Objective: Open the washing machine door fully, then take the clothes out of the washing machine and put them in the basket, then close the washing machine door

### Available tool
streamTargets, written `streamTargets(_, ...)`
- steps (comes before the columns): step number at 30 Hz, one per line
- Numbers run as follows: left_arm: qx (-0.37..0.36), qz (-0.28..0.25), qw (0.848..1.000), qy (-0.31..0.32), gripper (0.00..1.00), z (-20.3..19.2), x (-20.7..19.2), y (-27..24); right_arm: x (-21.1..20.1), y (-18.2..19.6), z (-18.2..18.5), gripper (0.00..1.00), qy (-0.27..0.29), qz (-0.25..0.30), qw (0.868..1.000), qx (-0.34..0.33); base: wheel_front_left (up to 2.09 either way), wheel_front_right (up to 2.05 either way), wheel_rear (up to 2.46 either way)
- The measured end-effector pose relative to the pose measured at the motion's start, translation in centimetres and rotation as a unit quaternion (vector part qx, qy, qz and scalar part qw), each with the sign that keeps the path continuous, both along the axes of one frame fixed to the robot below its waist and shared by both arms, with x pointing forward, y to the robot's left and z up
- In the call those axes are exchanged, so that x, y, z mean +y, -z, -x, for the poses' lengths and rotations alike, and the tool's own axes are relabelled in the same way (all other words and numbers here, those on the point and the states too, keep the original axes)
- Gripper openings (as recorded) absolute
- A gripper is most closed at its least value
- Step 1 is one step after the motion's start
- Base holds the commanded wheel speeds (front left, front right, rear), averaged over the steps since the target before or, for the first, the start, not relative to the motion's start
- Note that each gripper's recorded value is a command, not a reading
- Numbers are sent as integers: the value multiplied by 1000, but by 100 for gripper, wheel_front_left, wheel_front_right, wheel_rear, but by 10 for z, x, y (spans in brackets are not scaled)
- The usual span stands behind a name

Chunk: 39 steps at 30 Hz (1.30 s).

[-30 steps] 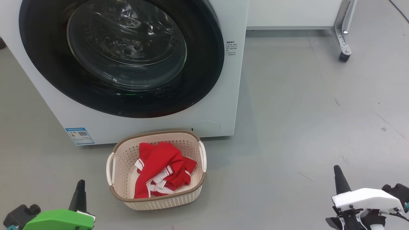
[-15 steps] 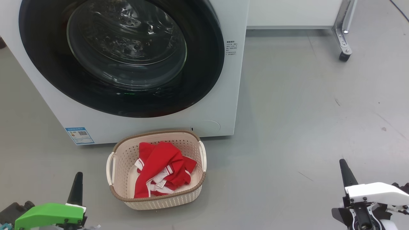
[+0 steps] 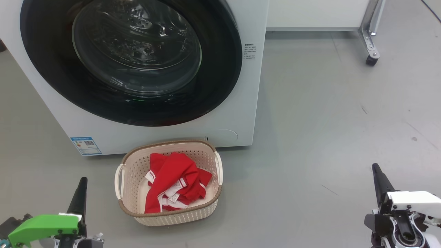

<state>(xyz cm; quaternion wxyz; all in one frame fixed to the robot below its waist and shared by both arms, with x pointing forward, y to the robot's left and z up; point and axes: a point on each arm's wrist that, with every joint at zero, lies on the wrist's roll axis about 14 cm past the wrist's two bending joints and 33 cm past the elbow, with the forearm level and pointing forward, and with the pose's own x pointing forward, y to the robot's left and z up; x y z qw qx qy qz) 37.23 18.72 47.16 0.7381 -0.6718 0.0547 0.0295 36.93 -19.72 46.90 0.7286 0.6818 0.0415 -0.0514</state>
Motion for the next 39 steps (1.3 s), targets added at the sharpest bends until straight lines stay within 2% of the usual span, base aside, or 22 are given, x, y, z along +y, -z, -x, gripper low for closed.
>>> streamTargets(7,-10,46,999,-7,0,-2,3,-5,-5,-6,-4,0,9,-40,999,-13,0,0,0)
streamTargets(39,-11,47,999,-7,0,-3,2,-6,-7,-7,-4,0,9,-40,999,-15,0,0,0)
